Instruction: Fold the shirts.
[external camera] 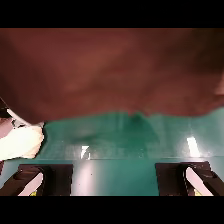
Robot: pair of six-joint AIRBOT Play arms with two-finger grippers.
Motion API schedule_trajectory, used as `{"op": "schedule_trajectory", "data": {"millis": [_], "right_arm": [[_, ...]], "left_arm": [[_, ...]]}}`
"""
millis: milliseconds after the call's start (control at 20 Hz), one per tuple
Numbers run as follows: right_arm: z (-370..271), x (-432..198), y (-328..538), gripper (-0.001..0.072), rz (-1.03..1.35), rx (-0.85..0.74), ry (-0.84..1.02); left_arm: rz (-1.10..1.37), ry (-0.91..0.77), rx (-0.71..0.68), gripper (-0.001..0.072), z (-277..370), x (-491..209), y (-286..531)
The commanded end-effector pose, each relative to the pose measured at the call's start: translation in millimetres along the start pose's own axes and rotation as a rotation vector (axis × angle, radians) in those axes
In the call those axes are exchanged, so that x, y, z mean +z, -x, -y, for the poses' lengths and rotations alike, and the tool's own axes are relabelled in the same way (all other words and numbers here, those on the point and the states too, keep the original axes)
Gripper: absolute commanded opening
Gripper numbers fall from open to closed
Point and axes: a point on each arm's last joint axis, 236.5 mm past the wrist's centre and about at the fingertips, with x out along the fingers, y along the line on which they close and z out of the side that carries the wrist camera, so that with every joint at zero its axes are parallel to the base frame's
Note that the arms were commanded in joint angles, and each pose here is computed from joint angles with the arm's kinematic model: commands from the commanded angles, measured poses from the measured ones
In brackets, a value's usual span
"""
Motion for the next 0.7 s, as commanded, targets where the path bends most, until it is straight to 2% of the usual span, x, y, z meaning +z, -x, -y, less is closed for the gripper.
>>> {"op": "schedule_trajectory", "data": {"millis": [0,200,350,500,650], "right_arm": [[12,-49,-51,0.0012,-0.206,0.026,-0.064],[2,-213,-155,0.0012,-0.688,0.149,-0.181],[-11,-336,-195,0.0012,-1.006,0.205,-0.26],[-11,-419,-231,0.0012,-1.137,0.197,-0.326],[-2,-443,-272,0.0012,-1.11,0.174,-0.34]], "left_arm": [[-0.266,0.094,0.017,0.0023,-32,-90,-56],[-0.701,0.276,0.045,0.0023,-81,-267,-132],[-0.993,0.413,0.071,0.0023,-104,-401,-156],[-1.138,0.497,0.097,0.0023,-125,-486,-176],[-1.135,0.501,0.103,0.0023,-144,-521,-204]]}}
